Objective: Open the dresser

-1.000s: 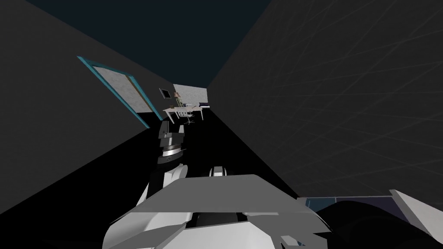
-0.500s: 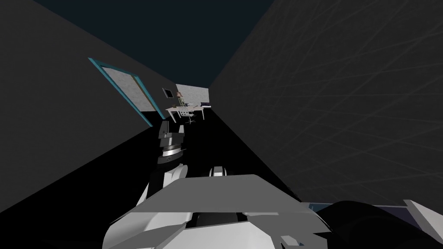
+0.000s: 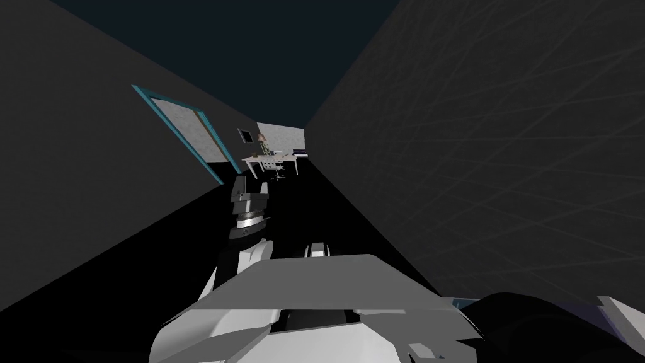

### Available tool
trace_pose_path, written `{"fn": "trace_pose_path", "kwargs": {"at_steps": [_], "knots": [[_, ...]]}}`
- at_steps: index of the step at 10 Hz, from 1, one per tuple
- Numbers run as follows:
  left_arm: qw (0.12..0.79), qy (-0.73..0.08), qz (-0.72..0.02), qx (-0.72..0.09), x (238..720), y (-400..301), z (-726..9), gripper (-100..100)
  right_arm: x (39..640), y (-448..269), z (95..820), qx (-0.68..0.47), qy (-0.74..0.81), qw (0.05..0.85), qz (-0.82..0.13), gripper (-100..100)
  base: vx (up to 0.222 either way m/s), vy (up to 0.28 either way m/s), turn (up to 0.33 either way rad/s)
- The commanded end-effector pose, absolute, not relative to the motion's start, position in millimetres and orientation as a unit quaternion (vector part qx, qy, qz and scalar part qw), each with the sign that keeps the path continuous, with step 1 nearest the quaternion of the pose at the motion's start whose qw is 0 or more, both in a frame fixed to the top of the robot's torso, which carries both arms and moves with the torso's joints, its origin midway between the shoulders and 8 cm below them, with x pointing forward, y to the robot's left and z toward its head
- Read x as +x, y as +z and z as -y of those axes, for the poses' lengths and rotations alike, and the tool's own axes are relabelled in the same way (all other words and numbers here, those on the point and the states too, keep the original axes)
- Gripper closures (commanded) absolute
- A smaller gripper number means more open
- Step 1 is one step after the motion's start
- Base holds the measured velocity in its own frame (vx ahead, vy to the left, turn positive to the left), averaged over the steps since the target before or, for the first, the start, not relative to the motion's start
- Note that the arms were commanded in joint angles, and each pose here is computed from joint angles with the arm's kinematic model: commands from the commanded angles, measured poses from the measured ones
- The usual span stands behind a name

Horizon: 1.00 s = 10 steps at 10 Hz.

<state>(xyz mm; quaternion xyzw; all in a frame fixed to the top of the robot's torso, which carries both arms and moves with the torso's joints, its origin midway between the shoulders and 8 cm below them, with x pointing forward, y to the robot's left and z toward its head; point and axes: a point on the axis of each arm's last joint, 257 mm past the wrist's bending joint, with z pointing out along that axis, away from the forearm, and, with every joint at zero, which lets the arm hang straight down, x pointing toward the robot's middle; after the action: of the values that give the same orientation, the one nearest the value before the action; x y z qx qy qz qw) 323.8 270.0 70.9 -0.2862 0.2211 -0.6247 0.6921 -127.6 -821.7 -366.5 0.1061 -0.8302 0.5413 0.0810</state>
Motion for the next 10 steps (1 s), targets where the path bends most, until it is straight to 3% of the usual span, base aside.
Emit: {"fn": "trace_pose_path", "kwargs": {"at_steps": [1, 9, 10], "knots": [[0.692, -0.625, -0.221, -0.286, 324, 71, -270, 0, -134, -375, 816, 0.099, 0.535, 0.085, 0.835, 100, 0.211, 0.021, 0.042], [0.692, -0.625, -0.221, -0.286, 324, 71, -270, 0, -144, -377, 814, 0.087, 0.534, 0.094, 0.836, 100, 0.146, 0.054, 0.034], [0.692, -0.625, -0.221, -0.286, 324, 71, -270, 0, -173, -360, 825, 0.071, 0.532, 0.104, 0.837, -100, 0.006, 0.097, 0.264]]}}
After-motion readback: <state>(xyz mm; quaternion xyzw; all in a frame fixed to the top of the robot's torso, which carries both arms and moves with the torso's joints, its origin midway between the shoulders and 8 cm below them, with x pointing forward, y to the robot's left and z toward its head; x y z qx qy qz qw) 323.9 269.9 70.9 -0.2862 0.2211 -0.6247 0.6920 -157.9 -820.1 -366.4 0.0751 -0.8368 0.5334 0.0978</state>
